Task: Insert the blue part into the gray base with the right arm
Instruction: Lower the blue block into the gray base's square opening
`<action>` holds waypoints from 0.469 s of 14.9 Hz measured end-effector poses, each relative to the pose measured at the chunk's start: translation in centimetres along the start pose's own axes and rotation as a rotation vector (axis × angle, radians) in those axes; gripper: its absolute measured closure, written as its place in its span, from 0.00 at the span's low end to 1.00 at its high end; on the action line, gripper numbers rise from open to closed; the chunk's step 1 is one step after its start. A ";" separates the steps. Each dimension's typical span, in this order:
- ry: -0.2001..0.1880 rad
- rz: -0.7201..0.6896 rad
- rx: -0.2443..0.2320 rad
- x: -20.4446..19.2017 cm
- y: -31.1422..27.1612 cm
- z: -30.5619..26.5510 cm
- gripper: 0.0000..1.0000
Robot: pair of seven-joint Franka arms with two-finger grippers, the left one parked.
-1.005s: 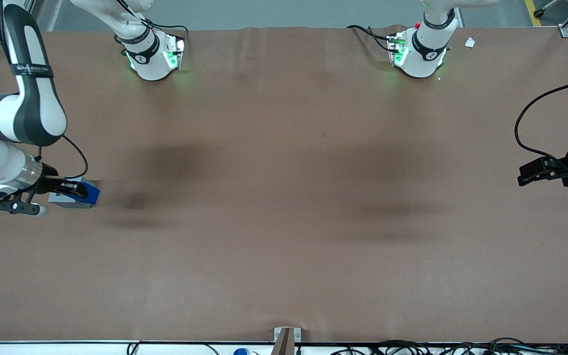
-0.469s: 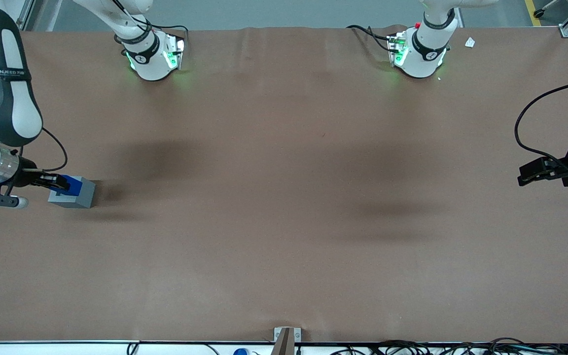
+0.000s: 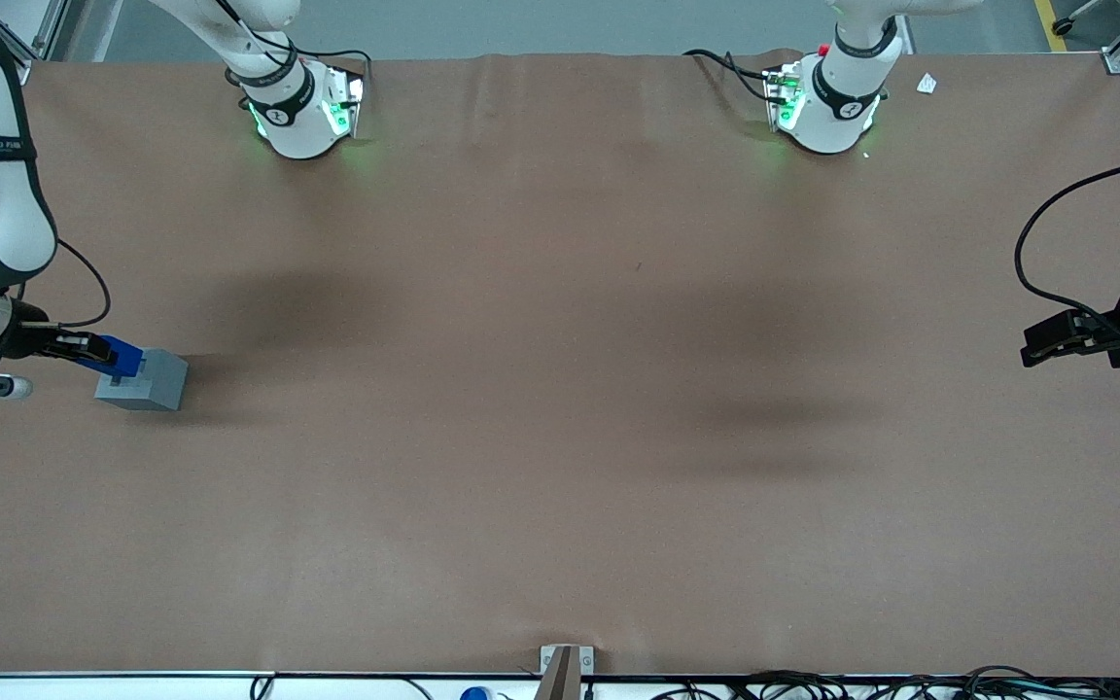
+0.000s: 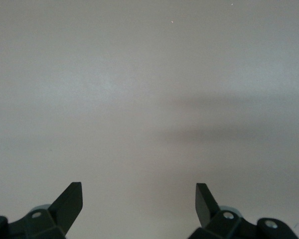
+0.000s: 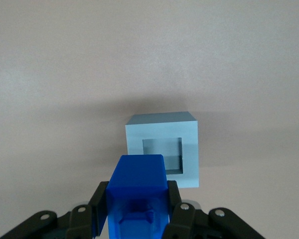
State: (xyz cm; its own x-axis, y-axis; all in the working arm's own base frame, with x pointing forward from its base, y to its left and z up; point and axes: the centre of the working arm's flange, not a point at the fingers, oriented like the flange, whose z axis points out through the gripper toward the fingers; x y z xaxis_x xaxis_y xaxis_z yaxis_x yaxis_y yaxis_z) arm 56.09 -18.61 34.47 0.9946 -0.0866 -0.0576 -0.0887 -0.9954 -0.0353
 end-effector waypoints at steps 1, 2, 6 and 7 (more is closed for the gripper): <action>0.009 -0.006 -0.002 0.1 0.1 0.0 0.49; 0.021 -0.011 -0.006 0.1 0.3 -0.1 0.49; 0.031 -0.033 -0.010 0.0 1.2 -0.1 0.49; 0.029 -0.036 -0.012 -0.1 1.4 -0.1 0.49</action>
State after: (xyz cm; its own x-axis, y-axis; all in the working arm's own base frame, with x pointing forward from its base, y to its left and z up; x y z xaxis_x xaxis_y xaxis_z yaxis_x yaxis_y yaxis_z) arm 55.91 -20.00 34.48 0.9983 -0.0520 -0.0271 -0.0527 -0.9983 -0.0252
